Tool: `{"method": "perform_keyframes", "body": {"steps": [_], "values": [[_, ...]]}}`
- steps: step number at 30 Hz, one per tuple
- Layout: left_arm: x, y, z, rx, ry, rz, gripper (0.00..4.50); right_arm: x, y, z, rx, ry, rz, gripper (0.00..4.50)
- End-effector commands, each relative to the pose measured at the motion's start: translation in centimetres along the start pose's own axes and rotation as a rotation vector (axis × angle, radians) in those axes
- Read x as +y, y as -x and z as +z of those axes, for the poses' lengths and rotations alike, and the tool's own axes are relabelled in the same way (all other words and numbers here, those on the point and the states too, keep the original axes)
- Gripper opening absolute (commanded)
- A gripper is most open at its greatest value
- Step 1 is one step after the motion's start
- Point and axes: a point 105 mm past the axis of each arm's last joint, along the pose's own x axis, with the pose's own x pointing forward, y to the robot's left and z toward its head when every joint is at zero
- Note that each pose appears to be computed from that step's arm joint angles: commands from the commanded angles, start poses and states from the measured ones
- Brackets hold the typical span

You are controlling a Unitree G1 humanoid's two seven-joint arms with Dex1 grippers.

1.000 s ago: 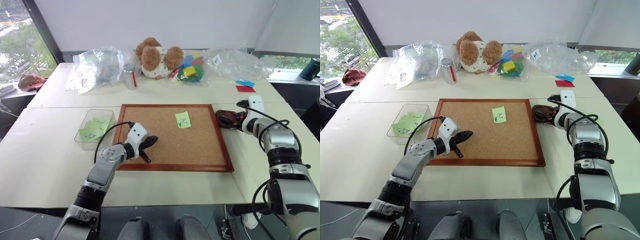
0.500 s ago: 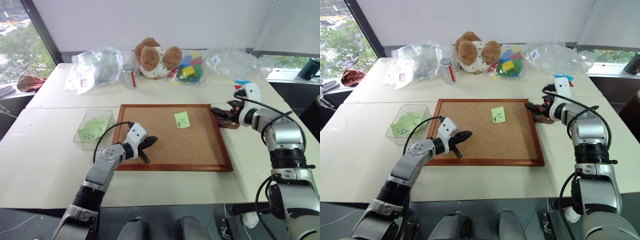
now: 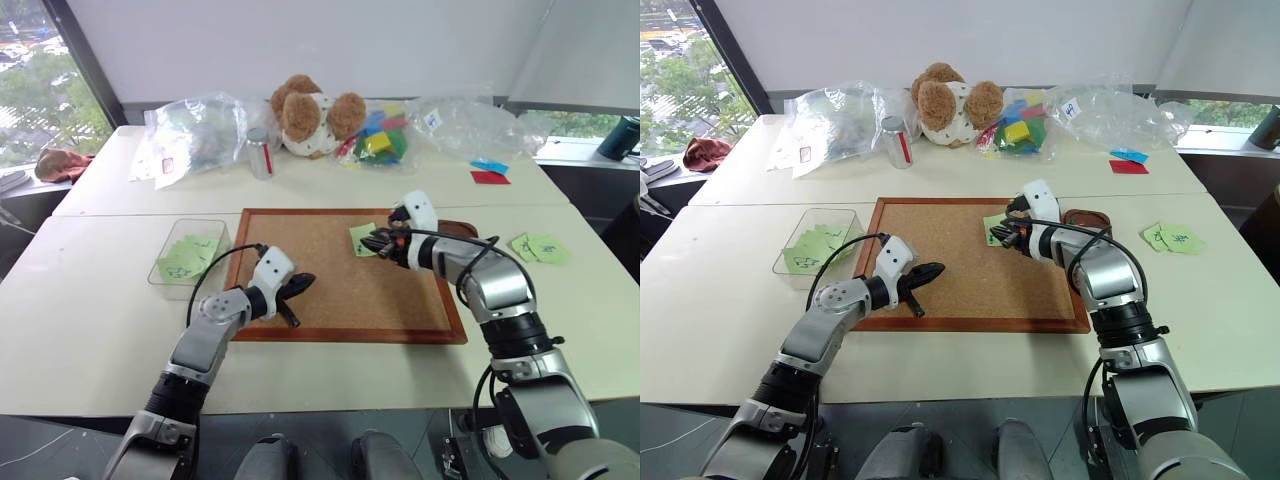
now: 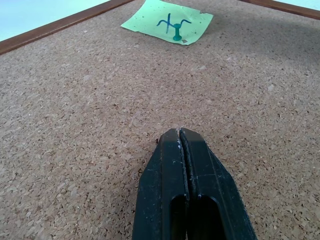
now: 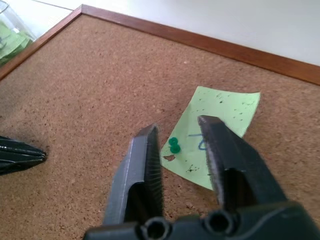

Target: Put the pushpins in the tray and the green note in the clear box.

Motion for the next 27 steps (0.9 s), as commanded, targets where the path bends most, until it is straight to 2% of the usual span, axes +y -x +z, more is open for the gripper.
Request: {"method": "perform_keyframes", "body": {"steps": [1,16,19,20,21,27], "values": [[-0.6,0.3,-2.0,0.075,0.031,-0.014,0.0,0.4,-0.5,0.6,-0.032,0.035,0.002,1.62],[-0.7,0.3,-2.0,0.076,0.033,-0.012,0.0,-0.1,-1.9,-0.4,-0.015,0.006,-0.002,1.62],[-0.6,0.3,-2.0,0.077,0.035,-0.01,0.0,0.0,-2.0,-0.4,-0.015,0.002,0.002,0.8],[-0.7,0.3,-2.0,0.077,0.035,-0.01,0.0,0.0,-2.0,-0.5,-0.015,0.0,0.003,0.28],[-0.7,0.4,-2.0,0.077,0.035,-0.01,0.0,0.0,-2.0,-0.4,-0.016,-0.001,0.003,0.04],[-0.8,0.4,-2.1,0.08,0.038,-0.014,0.0,-0.1,-1.7,0.6,-0.043,0.0,0.001,0.04]]}}
